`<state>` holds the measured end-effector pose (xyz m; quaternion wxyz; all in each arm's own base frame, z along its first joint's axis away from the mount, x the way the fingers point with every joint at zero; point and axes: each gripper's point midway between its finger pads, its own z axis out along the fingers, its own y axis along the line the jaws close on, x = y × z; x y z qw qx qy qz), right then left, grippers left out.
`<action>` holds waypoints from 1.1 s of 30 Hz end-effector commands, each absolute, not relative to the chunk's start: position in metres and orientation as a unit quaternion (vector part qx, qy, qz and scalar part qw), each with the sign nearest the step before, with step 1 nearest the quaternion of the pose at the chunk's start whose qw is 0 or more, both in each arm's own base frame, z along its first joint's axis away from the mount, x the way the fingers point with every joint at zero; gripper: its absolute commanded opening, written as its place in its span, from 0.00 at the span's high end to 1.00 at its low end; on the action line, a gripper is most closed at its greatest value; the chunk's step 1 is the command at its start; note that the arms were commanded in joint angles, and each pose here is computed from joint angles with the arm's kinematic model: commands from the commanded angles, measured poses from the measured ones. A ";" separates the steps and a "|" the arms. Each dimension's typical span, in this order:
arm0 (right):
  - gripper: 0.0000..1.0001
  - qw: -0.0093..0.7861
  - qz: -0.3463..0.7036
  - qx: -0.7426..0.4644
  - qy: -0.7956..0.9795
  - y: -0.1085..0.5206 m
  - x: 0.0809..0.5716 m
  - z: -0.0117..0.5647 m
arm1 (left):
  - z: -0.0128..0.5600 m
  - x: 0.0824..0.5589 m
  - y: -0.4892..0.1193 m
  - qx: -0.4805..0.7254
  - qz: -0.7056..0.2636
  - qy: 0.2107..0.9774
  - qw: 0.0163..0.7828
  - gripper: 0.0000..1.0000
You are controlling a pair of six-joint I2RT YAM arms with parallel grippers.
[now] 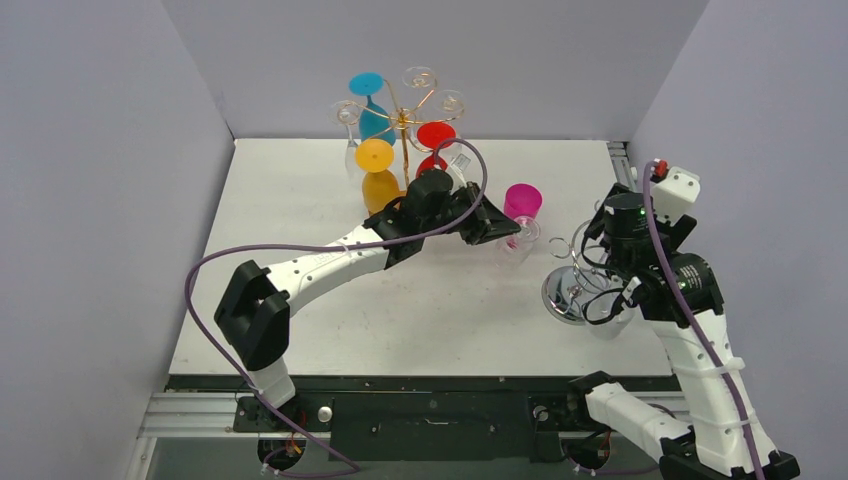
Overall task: Take the wine glass off the wine glass rack
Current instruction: Pick up the wine glass from the wine rack.
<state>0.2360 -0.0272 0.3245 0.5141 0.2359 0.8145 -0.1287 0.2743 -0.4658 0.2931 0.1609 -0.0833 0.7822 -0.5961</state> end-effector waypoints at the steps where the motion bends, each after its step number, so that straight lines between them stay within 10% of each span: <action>1: 0.25 0.533 -0.113 0.241 0.803 -0.029 0.228 0.342 | 0.357 0.270 -0.455 -0.057 -0.653 0.727 0.205 1.00; 33: 0.13 0.503 0.013 0.253 0.826 -0.021 0.139 0.359 | 0.360 0.249 -0.435 -0.040 -0.664 0.718 0.203 1.00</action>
